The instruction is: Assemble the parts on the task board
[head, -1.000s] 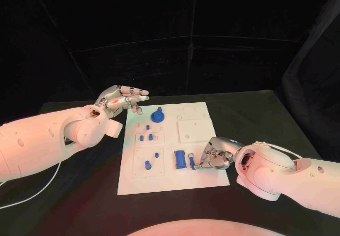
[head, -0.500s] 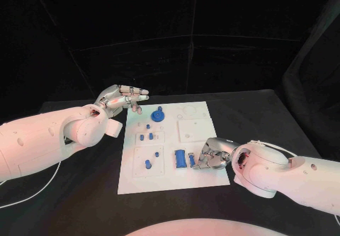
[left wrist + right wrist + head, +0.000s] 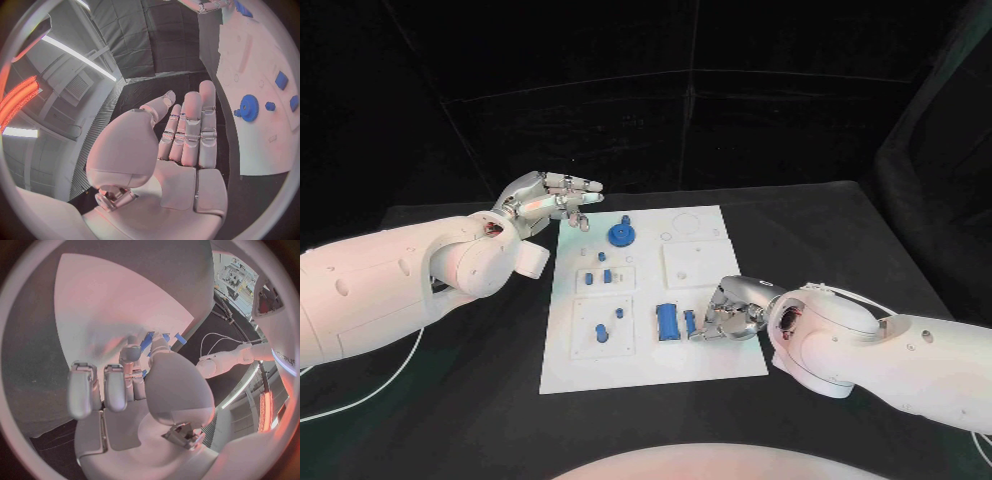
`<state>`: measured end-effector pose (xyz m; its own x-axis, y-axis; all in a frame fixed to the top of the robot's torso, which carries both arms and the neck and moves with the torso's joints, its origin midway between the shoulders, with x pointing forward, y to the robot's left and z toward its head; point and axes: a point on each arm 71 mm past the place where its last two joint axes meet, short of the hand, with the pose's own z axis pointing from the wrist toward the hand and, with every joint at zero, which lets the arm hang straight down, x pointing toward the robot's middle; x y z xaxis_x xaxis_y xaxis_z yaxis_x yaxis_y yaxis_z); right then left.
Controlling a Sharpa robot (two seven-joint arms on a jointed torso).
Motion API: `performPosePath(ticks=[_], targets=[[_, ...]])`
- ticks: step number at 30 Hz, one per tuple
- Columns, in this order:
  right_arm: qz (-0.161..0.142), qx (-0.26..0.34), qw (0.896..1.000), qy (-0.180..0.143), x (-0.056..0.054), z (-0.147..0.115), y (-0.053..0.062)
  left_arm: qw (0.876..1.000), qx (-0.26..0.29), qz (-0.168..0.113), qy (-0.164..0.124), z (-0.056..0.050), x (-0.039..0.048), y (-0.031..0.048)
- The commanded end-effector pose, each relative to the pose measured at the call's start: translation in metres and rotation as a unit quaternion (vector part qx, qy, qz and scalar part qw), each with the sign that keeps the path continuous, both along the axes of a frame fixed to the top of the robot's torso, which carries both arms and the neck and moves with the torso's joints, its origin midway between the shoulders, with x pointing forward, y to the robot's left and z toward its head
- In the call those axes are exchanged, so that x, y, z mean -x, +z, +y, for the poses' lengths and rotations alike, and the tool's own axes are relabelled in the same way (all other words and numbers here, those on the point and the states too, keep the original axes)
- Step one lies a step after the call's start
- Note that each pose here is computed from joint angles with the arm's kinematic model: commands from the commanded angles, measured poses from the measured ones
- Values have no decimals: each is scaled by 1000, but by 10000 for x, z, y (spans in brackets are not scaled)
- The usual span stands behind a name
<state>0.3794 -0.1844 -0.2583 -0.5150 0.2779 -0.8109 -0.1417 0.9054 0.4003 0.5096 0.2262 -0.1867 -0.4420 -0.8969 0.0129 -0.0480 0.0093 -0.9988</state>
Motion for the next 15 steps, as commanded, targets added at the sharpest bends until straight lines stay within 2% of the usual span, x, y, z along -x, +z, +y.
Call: performPosePath(ticks=[1, 15], targets=[[1, 4, 1000, -4, -10, -3, -1, 1000, 4, -1, -4, -11, 1, 14], [11, -5, 1000, 0, -1, 7, -8, 1000, 3, 1, -4, -9, 1, 11]])
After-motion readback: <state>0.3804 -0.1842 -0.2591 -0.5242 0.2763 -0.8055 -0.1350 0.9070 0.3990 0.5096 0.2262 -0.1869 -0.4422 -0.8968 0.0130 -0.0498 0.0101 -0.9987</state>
